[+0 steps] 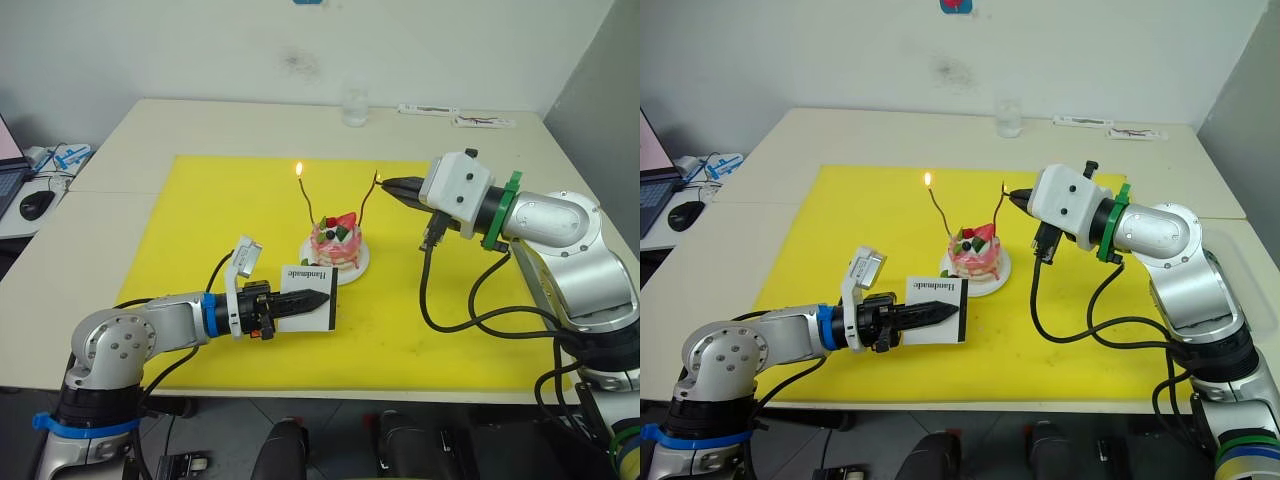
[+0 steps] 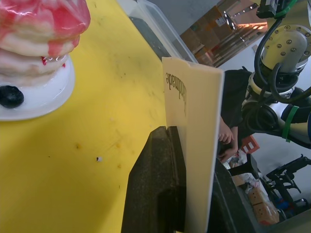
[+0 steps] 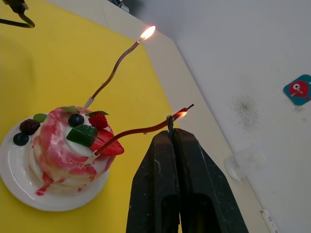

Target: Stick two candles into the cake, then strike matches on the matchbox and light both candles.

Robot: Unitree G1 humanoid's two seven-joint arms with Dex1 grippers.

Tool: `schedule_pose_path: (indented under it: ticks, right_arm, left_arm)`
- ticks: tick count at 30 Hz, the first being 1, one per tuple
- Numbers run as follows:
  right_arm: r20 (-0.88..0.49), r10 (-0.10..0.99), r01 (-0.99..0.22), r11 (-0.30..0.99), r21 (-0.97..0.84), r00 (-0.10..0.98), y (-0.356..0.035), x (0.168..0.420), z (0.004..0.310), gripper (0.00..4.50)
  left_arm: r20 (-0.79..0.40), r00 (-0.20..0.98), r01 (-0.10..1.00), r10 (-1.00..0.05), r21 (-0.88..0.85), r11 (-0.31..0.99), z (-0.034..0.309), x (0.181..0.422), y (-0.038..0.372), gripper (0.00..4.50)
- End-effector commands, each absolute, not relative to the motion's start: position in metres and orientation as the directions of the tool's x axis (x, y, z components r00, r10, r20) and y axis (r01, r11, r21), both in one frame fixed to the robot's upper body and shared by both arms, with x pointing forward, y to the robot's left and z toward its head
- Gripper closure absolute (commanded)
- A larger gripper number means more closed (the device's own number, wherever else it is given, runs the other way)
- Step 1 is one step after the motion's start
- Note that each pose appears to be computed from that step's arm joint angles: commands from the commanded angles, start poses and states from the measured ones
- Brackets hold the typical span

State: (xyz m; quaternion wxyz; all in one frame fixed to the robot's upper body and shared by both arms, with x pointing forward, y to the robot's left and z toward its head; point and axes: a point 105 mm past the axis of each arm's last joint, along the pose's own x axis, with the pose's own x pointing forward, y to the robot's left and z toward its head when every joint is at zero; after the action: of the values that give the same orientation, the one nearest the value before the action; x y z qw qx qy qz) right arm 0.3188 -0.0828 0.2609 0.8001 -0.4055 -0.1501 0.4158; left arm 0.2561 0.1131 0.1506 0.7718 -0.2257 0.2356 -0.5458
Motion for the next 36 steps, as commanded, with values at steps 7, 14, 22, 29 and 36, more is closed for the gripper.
schedule_pose_path:
  ticks: [7, 14, 22, 29, 36]
  right_arm:
    - [-0.056, 0.801, -0.503, 0.318, -0.803, 0.596, -0.0803, 0.3141, 0.2784, 4.46]
    - [-0.052, 0.809, -0.522, 0.327, -0.788, 0.585, -0.0787, 0.3135, 0.2797, 4.46]
    - [-0.035, 0.810, -0.557, 0.371, -0.743, 0.586, -0.0775, 0.3147, 0.2833, 4.46]
    - [-0.032, 0.802, -0.570, 0.396, -0.720, 0.596, -0.0795, 0.3160, 0.2841, 4.46]
    - [-0.030, 0.793, -0.589, 0.426, -0.687, 0.609, -0.0827, 0.3168, 0.2838, 4.46]
  left_arm:
    - [-0.084, 0.273, 0.766, -0.958, -0.584, 0.270, 0.1591, 0.2541, 0.1092, 4.50]
    - [-0.084, 0.273, 0.765, -0.958, -0.585, 0.270, 0.1588, 0.2539, 0.1090, 4.50]
    - [-0.083, 0.274, 0.765, -0.958, -0.585, 0.269, 0.1588, 0.2541, 0.1087, 4.50]
    - [-0.083, 0.274, 0.766, -0.958, -0.584, 0.270, 0.1591, 0.2542, 0.1088, 4.50]
    - [-0.084, 0.273, 0.766, -0.958, -0.583, 0.269, 0.1592, 0.2539, 0.1089, 4.50]
